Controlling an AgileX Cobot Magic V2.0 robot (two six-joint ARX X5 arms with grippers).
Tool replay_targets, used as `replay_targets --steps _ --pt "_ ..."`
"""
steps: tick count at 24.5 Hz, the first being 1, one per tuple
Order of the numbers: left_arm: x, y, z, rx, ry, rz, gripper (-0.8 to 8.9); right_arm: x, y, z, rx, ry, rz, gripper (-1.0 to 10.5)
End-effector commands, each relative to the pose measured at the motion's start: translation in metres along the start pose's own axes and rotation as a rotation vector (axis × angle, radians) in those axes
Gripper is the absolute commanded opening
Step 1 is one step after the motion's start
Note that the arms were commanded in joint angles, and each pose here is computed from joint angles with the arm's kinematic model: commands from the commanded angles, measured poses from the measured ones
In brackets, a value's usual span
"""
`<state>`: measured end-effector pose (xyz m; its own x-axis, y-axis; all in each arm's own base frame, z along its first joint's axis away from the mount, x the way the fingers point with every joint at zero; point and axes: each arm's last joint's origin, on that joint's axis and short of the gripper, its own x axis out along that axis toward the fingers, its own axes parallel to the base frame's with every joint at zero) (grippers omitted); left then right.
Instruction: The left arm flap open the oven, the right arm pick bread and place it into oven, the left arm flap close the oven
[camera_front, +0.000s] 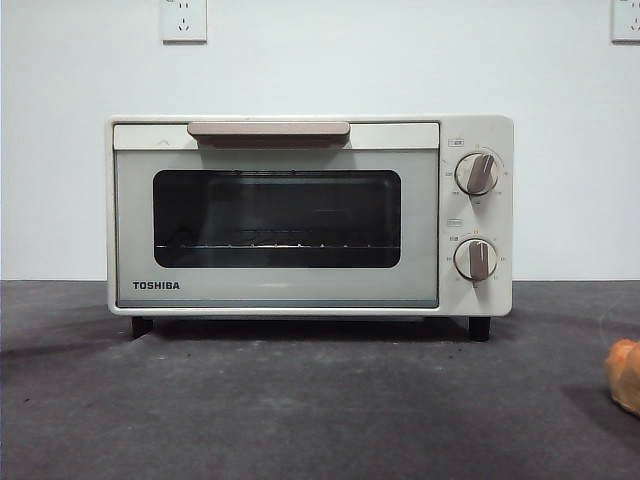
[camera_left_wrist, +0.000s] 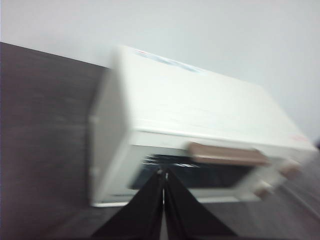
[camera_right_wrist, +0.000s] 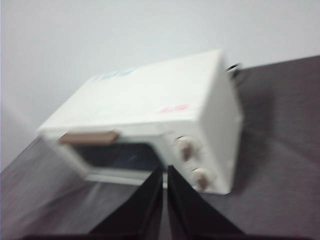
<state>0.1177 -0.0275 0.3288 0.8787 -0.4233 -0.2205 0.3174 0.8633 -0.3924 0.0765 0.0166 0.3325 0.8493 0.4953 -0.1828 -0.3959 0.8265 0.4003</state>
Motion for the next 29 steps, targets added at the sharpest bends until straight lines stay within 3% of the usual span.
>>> replay_targets --steps 1,9,15,18,24,27,29 --pt "0.003 -0.009 0.009 0.024 0.062 -0.096 0.11 0.001 0.007 0.012 -0.080 0.049 0.082 0.1" --pt "0.010 -0.025 0.010 0.109 0.191 -0.377 0.10 0.004 0.015 0.023 -0.170 0.162 0.159 0.1" --pt "0.009 -0.028 0.010 0.184 0.176 -0.413 0.12 0.004 0.016 0.023 -0.180 0.165 0.169 0.2" --pt "0.010 -0.028 0.010 0.185 0.174 -0.408 0.93 0.004 0.016 0.023 -0.176 0.163 0.155 1.3" --pt "0.010 -0.028 0.011 0.190 0.166 -0.409 3.98 0.005 0.016 0.023 -0.165 0.165 0.154 4.2" --pt "0.010 -0.029 0.012 0.195 0.152 -0.414 5.08 0.005 0.016 0.023 -0.164 0.165 0.156 4.9" --pt "0.010 -0.029 0.013 0.198 0.146 -0.416 5.20 0.005 0.016 0.023 -0.164 0.165 0.156 5.0"
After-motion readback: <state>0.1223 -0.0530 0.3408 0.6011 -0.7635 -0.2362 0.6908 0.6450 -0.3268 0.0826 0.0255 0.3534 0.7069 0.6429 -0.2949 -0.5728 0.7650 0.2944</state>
